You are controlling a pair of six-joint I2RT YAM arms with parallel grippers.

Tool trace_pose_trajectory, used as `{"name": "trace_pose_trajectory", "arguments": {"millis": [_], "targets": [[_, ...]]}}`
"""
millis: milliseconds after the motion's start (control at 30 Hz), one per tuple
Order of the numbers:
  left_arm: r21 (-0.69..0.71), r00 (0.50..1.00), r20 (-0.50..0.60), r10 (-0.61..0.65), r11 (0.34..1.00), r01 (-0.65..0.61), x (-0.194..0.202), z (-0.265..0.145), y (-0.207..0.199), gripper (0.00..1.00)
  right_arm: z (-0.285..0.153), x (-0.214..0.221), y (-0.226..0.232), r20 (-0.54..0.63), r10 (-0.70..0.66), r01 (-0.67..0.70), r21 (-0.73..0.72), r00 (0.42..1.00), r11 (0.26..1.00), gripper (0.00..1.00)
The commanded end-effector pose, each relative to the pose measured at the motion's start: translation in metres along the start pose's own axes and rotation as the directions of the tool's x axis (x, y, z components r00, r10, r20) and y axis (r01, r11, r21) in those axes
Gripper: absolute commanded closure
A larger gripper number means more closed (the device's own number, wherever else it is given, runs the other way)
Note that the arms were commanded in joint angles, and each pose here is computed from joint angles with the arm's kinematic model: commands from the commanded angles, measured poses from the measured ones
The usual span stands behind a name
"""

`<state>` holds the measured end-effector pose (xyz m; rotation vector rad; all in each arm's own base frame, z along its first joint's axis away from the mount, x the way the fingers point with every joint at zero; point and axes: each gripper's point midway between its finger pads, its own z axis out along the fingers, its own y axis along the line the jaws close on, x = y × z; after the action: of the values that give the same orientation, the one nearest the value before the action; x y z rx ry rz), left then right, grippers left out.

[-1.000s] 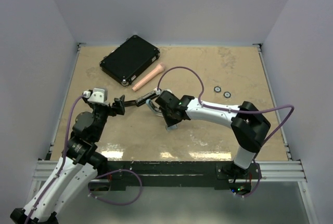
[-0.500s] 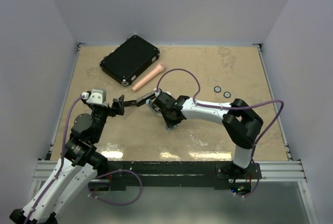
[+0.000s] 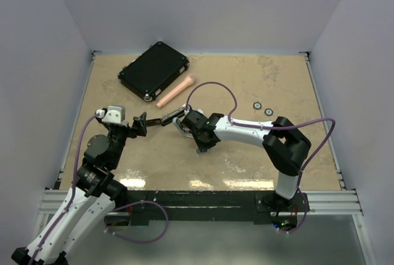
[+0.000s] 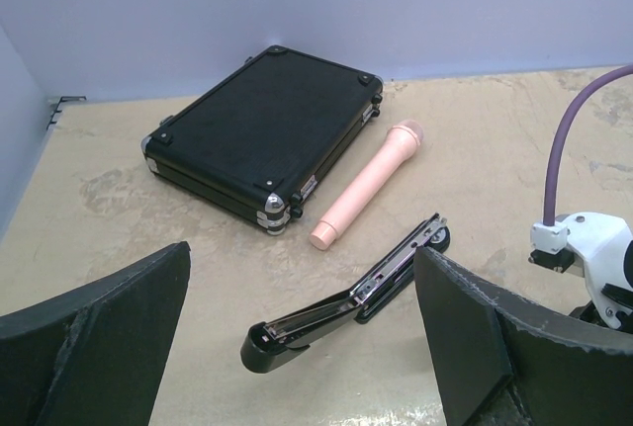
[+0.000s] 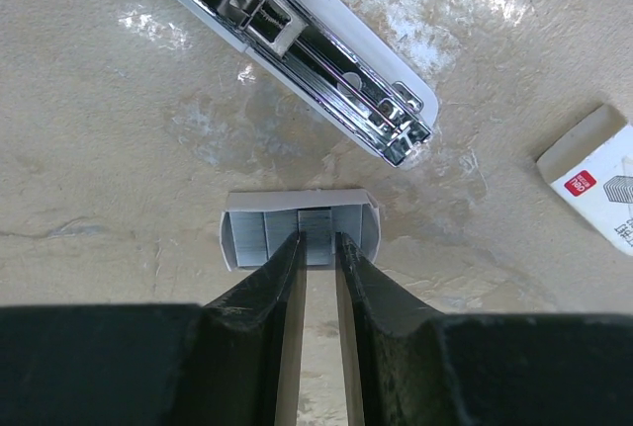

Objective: Load the staples into the stapler

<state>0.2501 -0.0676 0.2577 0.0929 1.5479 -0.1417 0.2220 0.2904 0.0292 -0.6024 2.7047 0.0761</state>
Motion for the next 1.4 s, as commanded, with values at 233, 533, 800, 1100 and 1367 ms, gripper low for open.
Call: {"name": "trace_pose_trajectory", "arguments": {"millis": [233,533,800,1100,1367], "targets": [[-0.002,1.000,0.026,-0.013,1.000,0.013,-0.005,0.000,0.000,0.01,-0.006,-0.009,-0.008,0.037,0.002,-0.004,0.046,0.999,0.999,0.80],[-0.002,1.000,0.024,-0.012,1.000,0.013,-0.005,-0.001,0.000,0.01,0.009,-0.003,0.006,-0.002,-0.070,0.070,-0.026,0.998,0.997,0.71],[0.003,1.000,0.022,-0.011,1.000,0.011,-0.004,0.000,-0.001,0.01,0.021,0.008,0.005,-0.053,-0.120,0.116,-0.059,0.991,0.991,0.69],[0.006,1.000,0.021,-0.010,1.000,0.010,-0.004,0.000,-0.002,0.01,0.024,0.009,-0.004,-0.068,-0.121,0.117,-0.069,0.990,0.991,0.76],[0.006,1.000,0.021,-0.008,1.000,0.008,-0.004,0.000,-0.002,0.01,-0.006,-0.019,-0.001,0.006,-0.115,0.116,-0.076,0.993,0.990,0.83]]}}
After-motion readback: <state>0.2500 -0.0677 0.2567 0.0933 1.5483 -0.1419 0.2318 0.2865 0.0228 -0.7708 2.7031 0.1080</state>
